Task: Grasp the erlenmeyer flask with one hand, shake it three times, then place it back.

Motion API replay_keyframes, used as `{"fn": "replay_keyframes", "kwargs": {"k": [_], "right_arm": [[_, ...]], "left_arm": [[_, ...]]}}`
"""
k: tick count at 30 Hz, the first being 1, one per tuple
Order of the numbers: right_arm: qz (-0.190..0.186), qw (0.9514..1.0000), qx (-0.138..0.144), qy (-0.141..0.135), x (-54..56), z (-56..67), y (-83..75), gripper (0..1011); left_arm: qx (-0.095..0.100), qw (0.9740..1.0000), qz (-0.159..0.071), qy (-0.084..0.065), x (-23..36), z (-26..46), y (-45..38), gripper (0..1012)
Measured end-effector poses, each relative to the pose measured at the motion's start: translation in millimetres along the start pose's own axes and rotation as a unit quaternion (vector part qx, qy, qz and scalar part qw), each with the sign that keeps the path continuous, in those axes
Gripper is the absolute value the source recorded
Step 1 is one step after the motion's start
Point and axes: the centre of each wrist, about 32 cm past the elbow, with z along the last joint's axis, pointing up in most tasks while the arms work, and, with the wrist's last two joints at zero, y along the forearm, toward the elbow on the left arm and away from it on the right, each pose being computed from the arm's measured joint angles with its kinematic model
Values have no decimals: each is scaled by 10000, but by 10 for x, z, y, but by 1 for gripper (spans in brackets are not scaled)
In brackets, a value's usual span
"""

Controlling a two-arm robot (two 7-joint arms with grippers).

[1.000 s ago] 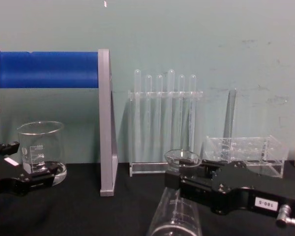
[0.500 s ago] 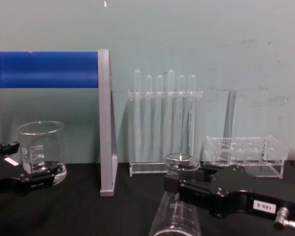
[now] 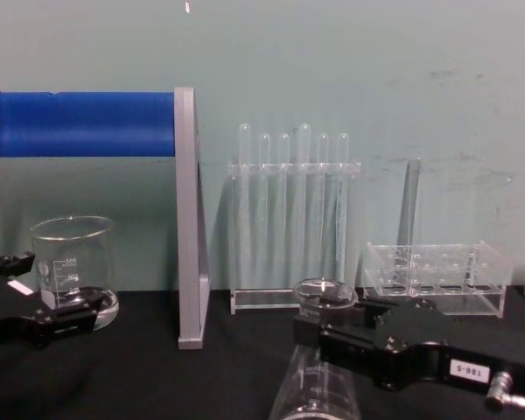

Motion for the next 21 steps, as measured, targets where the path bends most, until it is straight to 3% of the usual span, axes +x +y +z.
{"fn": "replay_keyframes", "kwargs": {"k": [21], "right_arm": [[-26,10000,-12,-15,-6,4,1,449]], "left_arm": [[0,10000,0,0,0,0,0,1001]]}}
